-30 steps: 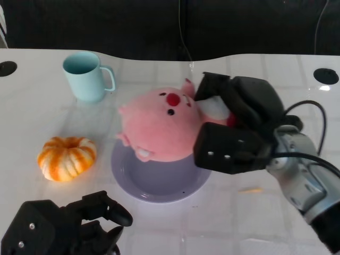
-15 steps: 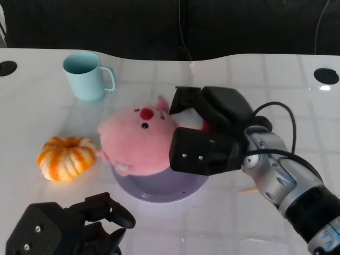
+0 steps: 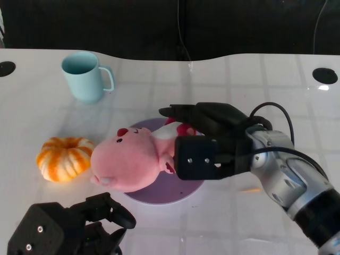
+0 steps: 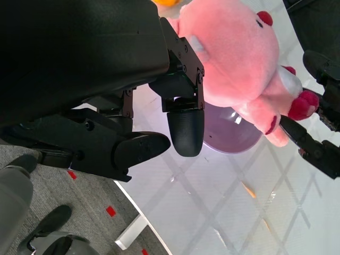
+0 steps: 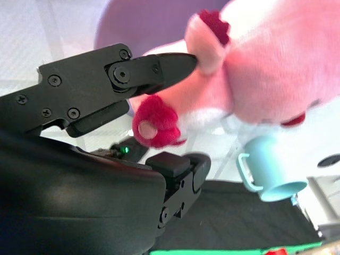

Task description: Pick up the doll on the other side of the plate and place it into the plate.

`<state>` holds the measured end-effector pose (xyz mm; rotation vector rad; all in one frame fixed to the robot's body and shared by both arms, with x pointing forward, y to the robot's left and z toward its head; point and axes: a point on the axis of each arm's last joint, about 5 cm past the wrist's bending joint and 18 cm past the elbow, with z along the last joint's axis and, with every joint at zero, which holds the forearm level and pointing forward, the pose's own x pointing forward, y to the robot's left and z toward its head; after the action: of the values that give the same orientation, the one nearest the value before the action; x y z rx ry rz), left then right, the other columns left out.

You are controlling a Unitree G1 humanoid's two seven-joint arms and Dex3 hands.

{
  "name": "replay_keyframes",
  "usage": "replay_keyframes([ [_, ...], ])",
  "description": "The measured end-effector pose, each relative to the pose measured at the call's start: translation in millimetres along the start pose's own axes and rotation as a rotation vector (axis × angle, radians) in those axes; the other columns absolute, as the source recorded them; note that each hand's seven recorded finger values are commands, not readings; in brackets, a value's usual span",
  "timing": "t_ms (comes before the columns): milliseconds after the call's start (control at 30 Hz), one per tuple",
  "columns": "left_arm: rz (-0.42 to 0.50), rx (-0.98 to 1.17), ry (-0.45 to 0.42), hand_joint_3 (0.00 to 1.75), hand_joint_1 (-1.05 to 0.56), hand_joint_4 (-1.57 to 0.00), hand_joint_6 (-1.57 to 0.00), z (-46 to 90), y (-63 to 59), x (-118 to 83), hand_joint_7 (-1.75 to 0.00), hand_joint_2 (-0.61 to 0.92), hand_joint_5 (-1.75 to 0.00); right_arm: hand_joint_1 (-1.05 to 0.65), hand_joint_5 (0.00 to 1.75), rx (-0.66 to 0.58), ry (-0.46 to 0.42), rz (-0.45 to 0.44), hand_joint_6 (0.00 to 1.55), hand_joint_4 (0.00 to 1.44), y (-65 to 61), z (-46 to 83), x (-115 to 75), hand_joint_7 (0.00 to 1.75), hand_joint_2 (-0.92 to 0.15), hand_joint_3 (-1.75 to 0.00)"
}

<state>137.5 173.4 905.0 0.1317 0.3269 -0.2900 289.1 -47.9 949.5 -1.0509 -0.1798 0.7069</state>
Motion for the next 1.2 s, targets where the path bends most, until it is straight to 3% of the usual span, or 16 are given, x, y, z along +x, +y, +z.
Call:
replay_keyframes([
  [300,0.000,0.002,-0.008,0.54,-0.17,-0.57,-0.53,0.2,-0.1,0,-1.43,0.92,-1.51,-0.86,0.07,-0.028,-0.044,-0.003,0.07,0.07,-8.4,-3.1,-19.6,0.01,-0.92,-0.29],
  [467,0.000,0.001,-0.007,0.54,-0.17,-0.56,-0.54,0.0,-0.1,-1,-1.43,0.92,-1.52,-0.81,0.11,-0.019,-0.081,-0.069,0.12,0.12,-17.5,-7.7,-45.3,0.03,-0.92,-0.30],
  [567,0.000,-0.003,-0.008,0.54,-0.15,-0.57,-0.55,0.0,-0.2,-1,-1.44,0.92,-1.52,-0.74,0.16,0.033,-0.102,-0.114,0.19,0.21,-17.0,-11.8,-64.5,0.06,-0.92,-0.26],
  [700,-0.003,-0.011,-0.012,0.54,-0.16,-0.58,-0.55,0.2,-0.4,0,-1.43,0.92,-1.52,-0.56,0.38,0.122,-0.146,-0.187,0.41,0.45,-12.1,-19.9,-89.1,0.14,-0.92,-0.20],
  [800,-0.003,-0.011,-0.013,0.54,-0.16,-0.57,-0.54,0.5,-0.3,0,-1.42,0.92,-1.53,-0.45,0.66,0.211,-0.184,-0.252,0.57,0.49,-4.6,-29.6,-106.8,0.17,-0.92,-0.18],
  [900,-0.003,-0.011,-0.014,0.54,-0.16,-0.55,-0.53,0.6,-0.3,0,-1.42,0.92,-1.53,-0.34,0.79,0.259,-0.206,-0.306,0.71,0.57,3.0,-36.9,-118.5,0.23,-0.92,-0.16],
  [1100,-0.001,-0.027,-0.014,0.54,-0.15,-0.58,-0.53,0.4,-0.1,0,-1.41,0.92,-1.54,-0.16,1.03,0.347,-0.237,-0.406,0.88,0.71,20.6,-45.2,-135.9,0.36,-0.92,-0.14],
  [1200,-0.001,-0.028,-0.012,0.55,-0.13,-0.58,-0.53,0.0,-0.3,0,-1.41,0.92,-1.53,-0.14,1.26,0.397,-0.230,-0.433,0.90,0.74,29.2,-46.8,-141.6,0.54,-0.91,-0.18],
])
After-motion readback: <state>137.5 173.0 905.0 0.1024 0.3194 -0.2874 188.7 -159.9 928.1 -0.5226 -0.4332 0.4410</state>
